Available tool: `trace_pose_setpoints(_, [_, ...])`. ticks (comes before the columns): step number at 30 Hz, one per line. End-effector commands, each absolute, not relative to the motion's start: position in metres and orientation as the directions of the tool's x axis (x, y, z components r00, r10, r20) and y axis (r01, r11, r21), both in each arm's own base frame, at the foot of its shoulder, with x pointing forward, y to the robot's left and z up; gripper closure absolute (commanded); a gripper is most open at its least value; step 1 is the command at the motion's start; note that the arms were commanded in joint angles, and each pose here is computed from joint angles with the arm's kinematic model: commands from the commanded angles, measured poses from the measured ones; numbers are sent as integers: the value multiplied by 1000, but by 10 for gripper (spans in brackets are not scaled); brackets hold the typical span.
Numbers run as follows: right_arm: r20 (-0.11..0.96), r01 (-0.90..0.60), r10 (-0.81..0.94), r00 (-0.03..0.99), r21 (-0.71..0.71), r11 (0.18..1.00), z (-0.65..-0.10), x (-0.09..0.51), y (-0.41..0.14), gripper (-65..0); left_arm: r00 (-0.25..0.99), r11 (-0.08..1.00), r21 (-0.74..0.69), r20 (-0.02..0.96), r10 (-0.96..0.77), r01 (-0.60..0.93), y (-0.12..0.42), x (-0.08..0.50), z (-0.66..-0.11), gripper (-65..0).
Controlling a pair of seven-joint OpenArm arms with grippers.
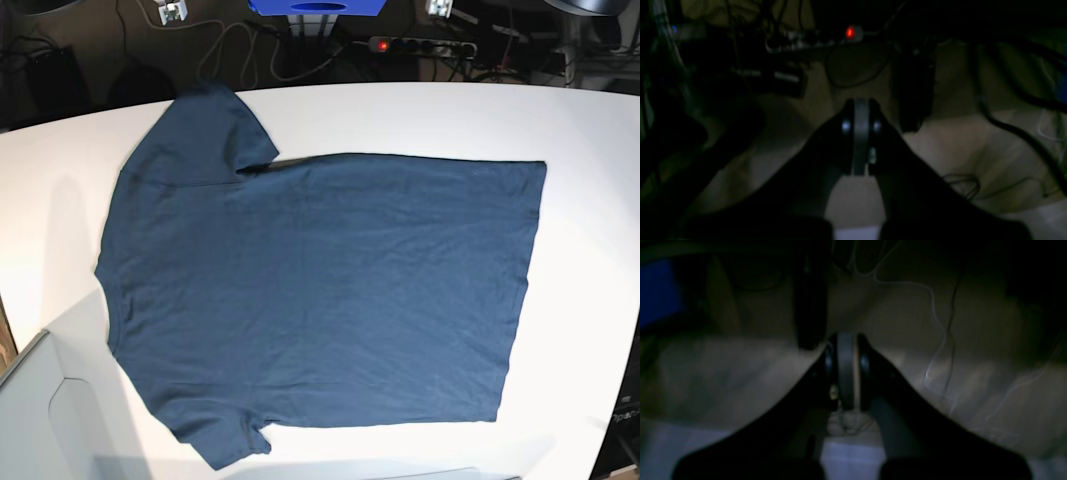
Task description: Fold the T-shirt properly
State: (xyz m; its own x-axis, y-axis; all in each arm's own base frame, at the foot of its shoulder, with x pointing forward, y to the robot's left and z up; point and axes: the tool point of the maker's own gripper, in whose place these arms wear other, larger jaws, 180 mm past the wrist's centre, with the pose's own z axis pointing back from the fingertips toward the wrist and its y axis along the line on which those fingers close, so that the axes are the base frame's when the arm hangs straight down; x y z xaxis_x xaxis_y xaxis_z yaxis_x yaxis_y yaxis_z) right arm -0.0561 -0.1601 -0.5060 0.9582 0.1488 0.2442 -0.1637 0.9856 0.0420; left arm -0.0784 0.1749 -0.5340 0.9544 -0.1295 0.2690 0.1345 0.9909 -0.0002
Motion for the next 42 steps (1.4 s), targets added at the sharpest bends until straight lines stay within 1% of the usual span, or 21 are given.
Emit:
trace_pose_setpoints(1, [288,-179,158,945,46,983,-491,-50,-159,-1,937,989,4,320,-142,149,175,-72,-518,0])
trace_pose_setpoints(4, [323,-219,198,926,30,975,-459,-30,-159,-3,899,985,3,408,-161,175,169,-49,-485,0])
trace_pose_setpoints(6, [346,-227,210,914,8,974,-435,-13,-161,-38,875,984,27,453,-171,179,175,-36,-464,0])
trace_pose_setpoints(7, [358,-232,218,908,-3,973,-422,-4,-161,-68,859,984,38,483,-171,174,177,-26,-453,-21])
trace_pose_setpoints(11, [446,-258,245,861,-32,966,-381,33,-154,-199,791,982,89,582,-187,166,186,11,-414,-169])
trace_pose_setpoints(13, [485,-270,258,836,-46,962,-377,49,-155,-248,754,980,109,627,-196,164,188,28,-398,-207])
trace_pose_setpoints(15, [500,-273,262,825,-54,961,-378,62,-154,-282,717,979,129,666,-205,160,191,45,-383,-217])
trace_pose_setpoints(17, [514,-270,260,817,-57,961,-376,69,-154,-305,712,978,149,672,-206,143,198,54,-374,-219])
trace_pose_setpoints(20, [542,-272,258,800,-56,961,-374,81,-149,-332,717,995,91,690,-98,49,209,79,-365,-222])
trace_pose_setpoints(23, [552,-281,258,793,-45,959,-374,85,-143,-336,704,994,15,707,66,-108,242,101,-359,-229])
trace_pose_setpoints(25, [561,-281,260,786,-49,958,-373,90,-144,-336,670,984,-18,731,133,-176,259,117,-352,-266])
trace_pose_setpoints(27, [565,-281,259,783,-51,958,-373,92,-144,-336,641,974,-23,750,165,-225,276,128,-346,-289])
trace_pose_setpoints(30, [565,-282,261,783,-52,958,-373,92,-144,-336,594,964,-19,784,180,-266,292,148,-336,-293])
trace_pose_setpoints(33, [564,-283,262,783,-53,958,-373,92,-144,-336,573,954,-36,793,208,-297,302,163,-342,-294])
trace_pose_setpoints(42, [574,-286,267,774,-59,956,-371,97,-145,-336,562,915,-88,765,315,-393,328,183,-384,-294])
